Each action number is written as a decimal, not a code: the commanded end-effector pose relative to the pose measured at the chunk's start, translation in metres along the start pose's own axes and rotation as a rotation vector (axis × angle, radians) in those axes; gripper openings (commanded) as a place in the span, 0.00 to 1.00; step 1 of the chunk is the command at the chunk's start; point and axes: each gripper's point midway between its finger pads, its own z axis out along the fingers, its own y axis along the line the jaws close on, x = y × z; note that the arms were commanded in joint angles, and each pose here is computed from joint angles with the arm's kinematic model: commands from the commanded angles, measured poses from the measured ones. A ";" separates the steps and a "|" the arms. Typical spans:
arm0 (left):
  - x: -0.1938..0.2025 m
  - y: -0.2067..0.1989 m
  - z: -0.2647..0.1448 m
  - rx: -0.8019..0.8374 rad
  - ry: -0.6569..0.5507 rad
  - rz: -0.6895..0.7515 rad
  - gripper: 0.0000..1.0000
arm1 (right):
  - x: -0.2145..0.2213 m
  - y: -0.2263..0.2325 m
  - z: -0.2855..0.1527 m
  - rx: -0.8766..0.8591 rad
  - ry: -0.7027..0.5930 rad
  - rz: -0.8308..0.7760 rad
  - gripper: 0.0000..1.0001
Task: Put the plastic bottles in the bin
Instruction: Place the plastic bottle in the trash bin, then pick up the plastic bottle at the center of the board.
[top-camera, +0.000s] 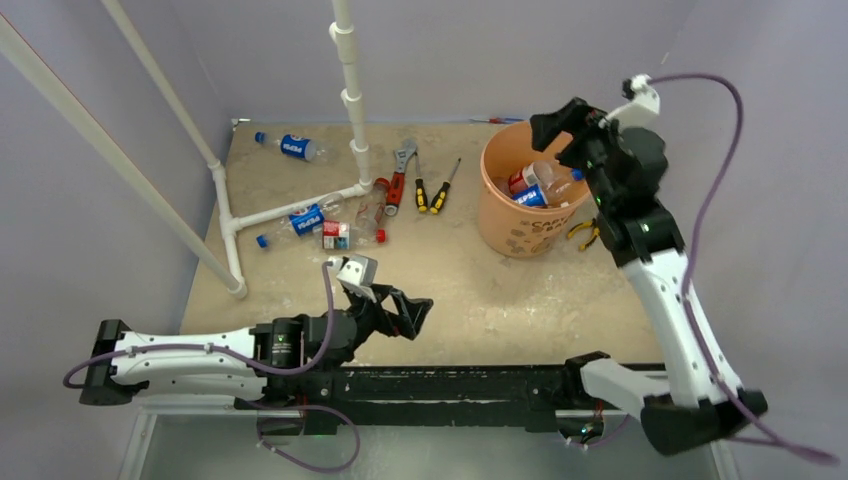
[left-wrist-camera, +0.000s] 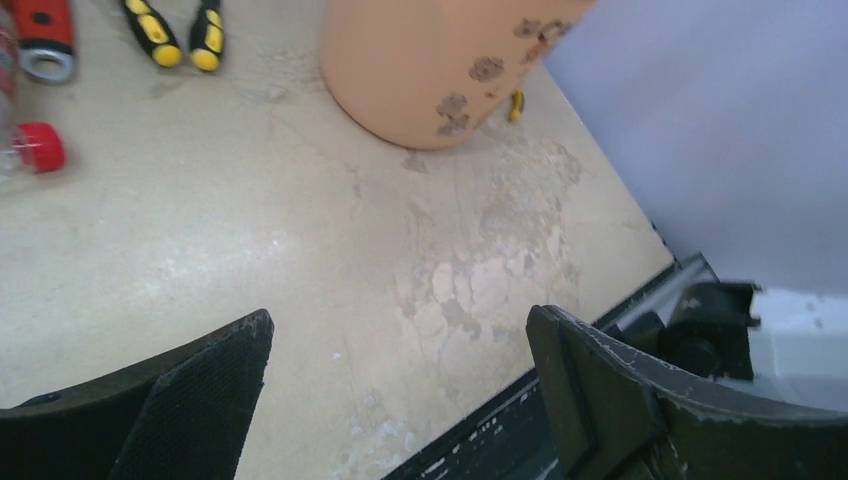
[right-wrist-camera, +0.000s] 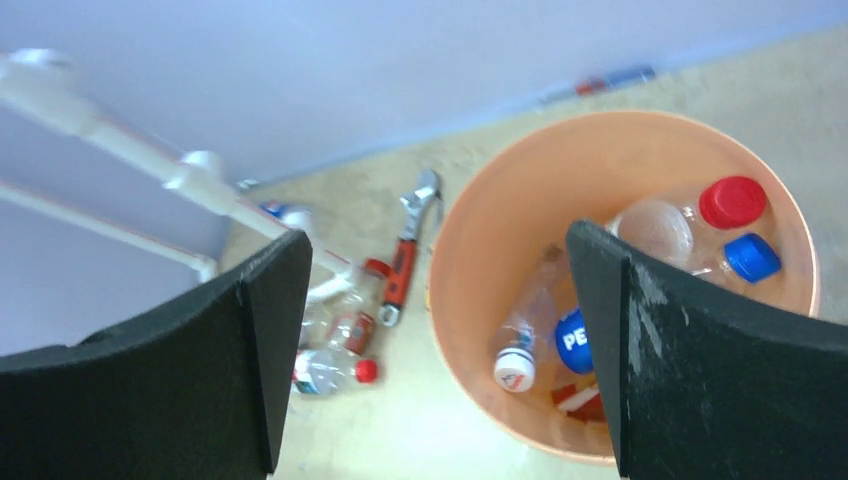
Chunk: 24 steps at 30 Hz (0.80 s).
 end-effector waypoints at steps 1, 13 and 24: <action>-0.038 0.022 -0.001 -0.210 -0.109 -0.022 0.99 | -0.028 0.045 -0.072 -0.318 -0.127 -0.007 0.97; -0.054 0.084 0.051 -0.593 0.001 0.110 0.99 | 0.070 0.052 -0.167 -0.682 0.042 -0.032 0.94; -0.060 0.176 0.129 -0.872 0.034 -0.089 0.99 | 0.084 0.047 -0.191 -0.729 0.033 -0.004 0.92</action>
